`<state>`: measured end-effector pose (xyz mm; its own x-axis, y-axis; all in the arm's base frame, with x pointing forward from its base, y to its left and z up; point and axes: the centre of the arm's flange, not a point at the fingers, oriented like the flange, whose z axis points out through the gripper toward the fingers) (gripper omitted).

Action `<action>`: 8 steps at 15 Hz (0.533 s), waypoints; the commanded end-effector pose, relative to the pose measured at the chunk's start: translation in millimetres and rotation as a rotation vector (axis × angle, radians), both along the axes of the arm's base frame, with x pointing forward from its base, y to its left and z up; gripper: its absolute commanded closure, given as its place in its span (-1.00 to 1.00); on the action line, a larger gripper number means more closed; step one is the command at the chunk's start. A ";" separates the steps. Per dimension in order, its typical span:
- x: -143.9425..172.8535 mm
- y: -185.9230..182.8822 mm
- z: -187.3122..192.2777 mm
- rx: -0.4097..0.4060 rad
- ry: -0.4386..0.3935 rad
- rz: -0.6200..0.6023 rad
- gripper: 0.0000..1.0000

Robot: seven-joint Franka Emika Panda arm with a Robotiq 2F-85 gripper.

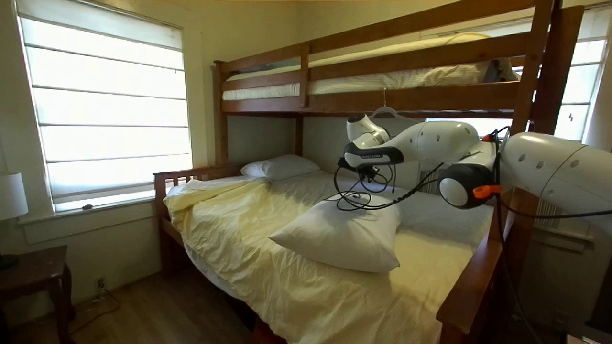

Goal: Pick up the black cable and hang it on the coat hanger

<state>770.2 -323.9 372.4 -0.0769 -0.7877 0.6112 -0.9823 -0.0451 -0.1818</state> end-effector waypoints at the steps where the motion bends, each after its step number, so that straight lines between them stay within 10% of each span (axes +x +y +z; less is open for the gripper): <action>1: 40.9 -16.6 19.1 0.004 -0.007 -0.035 0.90; 8: 31.0 -11.6 43.7 0.032 -0.028 -0.020 0.97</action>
